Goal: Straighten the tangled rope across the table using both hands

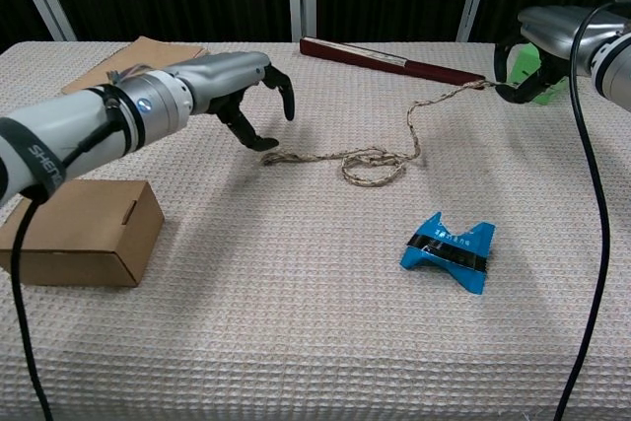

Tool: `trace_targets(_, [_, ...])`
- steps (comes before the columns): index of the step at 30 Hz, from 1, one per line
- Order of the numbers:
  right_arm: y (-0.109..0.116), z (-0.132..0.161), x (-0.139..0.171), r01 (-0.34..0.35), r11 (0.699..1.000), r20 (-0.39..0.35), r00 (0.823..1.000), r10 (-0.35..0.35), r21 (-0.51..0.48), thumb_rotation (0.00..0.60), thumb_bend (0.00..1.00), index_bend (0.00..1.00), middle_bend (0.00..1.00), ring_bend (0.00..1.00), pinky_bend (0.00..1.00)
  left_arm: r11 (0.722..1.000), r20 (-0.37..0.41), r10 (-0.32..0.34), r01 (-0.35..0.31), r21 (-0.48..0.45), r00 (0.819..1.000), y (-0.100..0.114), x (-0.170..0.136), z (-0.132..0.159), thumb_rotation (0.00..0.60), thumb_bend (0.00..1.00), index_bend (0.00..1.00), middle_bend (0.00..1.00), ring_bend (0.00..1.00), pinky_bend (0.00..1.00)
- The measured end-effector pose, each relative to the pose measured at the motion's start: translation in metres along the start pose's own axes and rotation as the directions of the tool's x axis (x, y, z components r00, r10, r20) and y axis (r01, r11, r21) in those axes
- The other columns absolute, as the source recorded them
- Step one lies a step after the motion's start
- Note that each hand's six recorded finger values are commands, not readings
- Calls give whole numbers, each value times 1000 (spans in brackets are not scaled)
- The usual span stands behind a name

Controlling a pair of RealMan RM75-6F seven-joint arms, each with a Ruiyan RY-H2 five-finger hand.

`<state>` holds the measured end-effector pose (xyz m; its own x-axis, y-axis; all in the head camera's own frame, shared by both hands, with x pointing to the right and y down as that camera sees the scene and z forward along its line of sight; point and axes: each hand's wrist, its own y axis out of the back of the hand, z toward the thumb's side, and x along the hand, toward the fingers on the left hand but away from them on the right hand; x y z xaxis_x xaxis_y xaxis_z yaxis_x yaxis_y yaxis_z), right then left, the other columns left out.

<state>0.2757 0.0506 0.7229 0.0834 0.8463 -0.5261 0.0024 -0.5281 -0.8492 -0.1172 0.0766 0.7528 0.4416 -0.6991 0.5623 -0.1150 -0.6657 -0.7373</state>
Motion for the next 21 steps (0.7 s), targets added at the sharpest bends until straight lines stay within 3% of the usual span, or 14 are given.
trace_targets(21, [-9,-15,2,-6,1000,28,1000,7,-19,600,491,655,323,110,78,999,-64,-18,21,46,998,-38,28,11,600,322,508,215,125,127])
